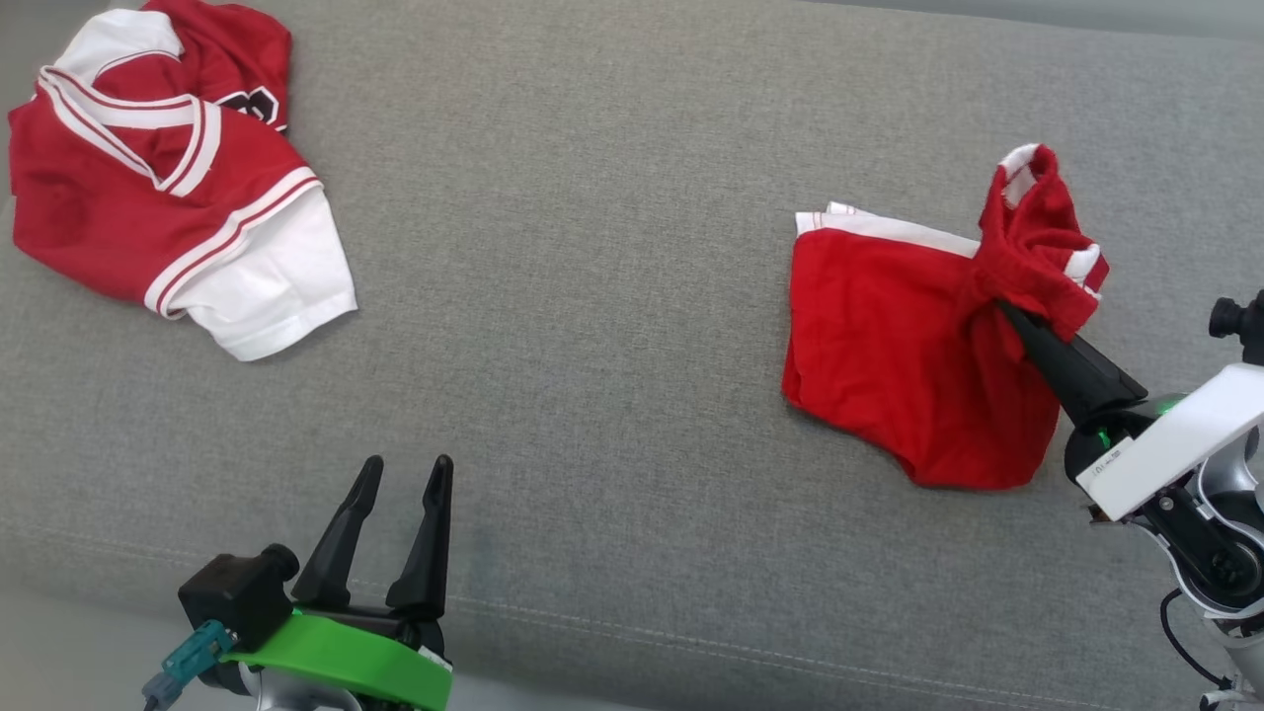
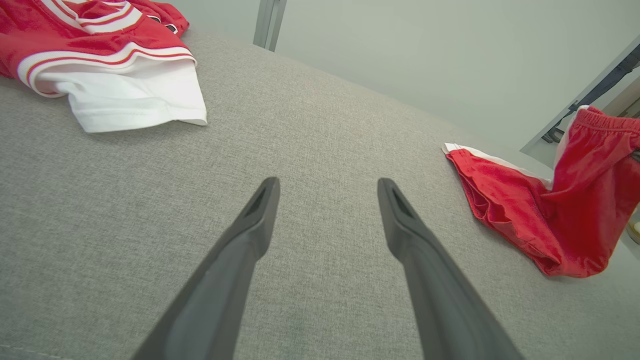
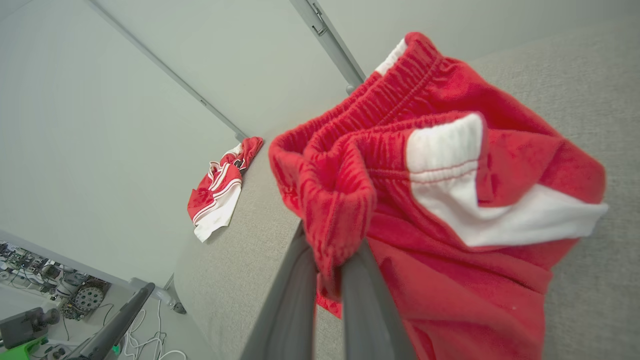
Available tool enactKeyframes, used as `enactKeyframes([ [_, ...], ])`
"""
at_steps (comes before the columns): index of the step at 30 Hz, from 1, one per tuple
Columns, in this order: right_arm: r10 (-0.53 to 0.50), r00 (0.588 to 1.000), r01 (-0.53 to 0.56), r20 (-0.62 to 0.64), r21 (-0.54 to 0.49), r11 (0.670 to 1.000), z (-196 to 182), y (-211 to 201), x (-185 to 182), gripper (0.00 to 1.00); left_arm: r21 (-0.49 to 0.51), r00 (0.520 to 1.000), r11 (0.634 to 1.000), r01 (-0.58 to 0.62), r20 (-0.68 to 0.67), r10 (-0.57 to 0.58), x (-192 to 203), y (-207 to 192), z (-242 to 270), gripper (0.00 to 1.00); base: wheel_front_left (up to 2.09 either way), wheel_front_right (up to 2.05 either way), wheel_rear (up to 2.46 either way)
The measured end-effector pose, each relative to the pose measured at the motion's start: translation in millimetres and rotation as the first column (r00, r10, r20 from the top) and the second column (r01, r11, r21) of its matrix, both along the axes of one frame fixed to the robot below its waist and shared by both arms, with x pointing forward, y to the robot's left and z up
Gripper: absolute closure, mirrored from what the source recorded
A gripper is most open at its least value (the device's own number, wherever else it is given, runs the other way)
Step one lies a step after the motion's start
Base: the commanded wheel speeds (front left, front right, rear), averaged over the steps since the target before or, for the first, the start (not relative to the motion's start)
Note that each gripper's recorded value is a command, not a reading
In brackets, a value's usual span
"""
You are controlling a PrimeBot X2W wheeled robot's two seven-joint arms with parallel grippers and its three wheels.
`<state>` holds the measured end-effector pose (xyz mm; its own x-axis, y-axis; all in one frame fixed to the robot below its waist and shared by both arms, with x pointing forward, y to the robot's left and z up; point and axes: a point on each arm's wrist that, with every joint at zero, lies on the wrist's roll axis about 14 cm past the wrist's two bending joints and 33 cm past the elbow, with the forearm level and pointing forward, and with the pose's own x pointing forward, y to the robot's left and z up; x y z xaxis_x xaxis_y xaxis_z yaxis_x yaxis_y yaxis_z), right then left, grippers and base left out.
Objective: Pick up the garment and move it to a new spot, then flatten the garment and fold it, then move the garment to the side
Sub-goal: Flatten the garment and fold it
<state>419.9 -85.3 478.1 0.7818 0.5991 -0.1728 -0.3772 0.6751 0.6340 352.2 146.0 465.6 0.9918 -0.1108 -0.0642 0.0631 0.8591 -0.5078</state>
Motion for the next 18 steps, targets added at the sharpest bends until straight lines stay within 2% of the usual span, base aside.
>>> enactKeyframes([
  [9,0.168,0.985,-0.17,-0.044,-0.05,0.984,-5,49,-3,1.0,-0.011,0.997,0.997,-0.079,-0.004,0.079,-8,18,0,0.0,0.0,0.0,0.0],
  [18,0.23,0.97,-0.235,-0.078,-0.075,0.969,-8,68,-5,1.0,-0.011,0.99,0.99,-0.14,0.001,0.14,-11,34,1,0.0,0.0,0.0,0.0],
])
